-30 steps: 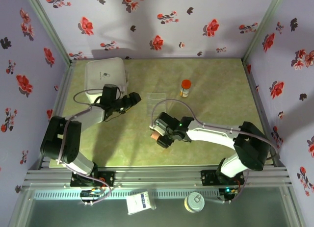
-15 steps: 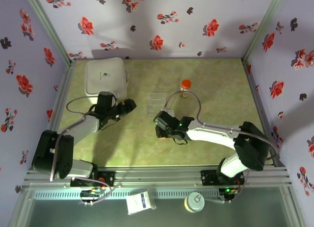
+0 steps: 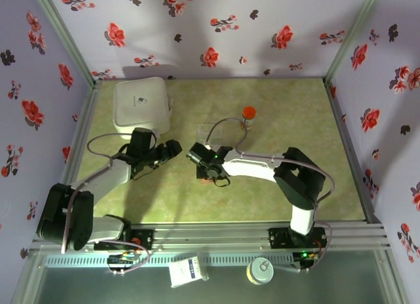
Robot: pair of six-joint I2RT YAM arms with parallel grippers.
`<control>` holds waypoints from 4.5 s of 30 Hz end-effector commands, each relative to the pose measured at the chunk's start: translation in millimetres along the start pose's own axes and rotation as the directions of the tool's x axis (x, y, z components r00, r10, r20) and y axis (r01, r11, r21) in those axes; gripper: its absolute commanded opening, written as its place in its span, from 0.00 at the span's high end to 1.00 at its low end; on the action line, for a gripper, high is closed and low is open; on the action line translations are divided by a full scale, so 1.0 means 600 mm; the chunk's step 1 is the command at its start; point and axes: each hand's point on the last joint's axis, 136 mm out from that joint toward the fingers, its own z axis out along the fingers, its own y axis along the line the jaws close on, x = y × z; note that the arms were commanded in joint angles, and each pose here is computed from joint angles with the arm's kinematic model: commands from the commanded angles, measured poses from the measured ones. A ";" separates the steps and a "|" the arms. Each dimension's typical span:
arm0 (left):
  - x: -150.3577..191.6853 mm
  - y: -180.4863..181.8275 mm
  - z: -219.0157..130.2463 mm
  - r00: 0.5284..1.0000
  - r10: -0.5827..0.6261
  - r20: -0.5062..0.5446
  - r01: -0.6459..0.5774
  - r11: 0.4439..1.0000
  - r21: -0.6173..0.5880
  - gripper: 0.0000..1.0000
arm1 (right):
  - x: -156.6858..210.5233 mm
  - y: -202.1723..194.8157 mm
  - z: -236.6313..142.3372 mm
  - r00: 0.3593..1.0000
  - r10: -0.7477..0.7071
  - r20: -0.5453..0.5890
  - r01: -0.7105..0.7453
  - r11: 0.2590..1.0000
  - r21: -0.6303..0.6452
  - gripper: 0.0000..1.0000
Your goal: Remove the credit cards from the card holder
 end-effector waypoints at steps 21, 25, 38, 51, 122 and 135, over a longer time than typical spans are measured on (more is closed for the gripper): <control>0.023 -0.052 -0.015 0.999 0.040 -0.024 -0.041 0.999 -0.020 0.18 | 0.035 -0.011 -0.015 0.997 0.007 -0.077 -0.004 0.999 0.034 0.29; 0.030 -0.056 -0.019 0.999 0.032 -0.032 -0.032 0.999 -0.019 0.20 | 0.022 -0.017 -0.036 0.998 -0.025 -0.059 0.029 0.998 0.064 0.25; 0.061 -0.076 0.011 0.996 0.012 -0.090 -0.009 0.999 0.036 0.50 | -0.002 -0.028 -0.091 0.999 -0.032 0.002 0.032 0.999 0.010 0.27; 0.120 -0.107 0.067 0.978 0.007 -0.209 0.015 0.994 0.104 0.84 | 0.033 -0.015 -0.019 0.993 0.048 -0.109 -0.058 0.994 -0.094 0.49; 0.184 -0.069 0.113 0.941 0.006 -0.339 -0.003 1.000 0.009 0.99 | 0.016 -0.023 0.008 0.985 0.023 -0.170 -0.036 0.996 -0.077 0.97; 0.196 -0.013 0.128 0.925 0.000 -0.379 -0.059 0.988 -0.143 1.00 | -0.009 -0.034 -0.031 0.994 -0.001 -0.111 -0.004 0.999 -0.041 0.97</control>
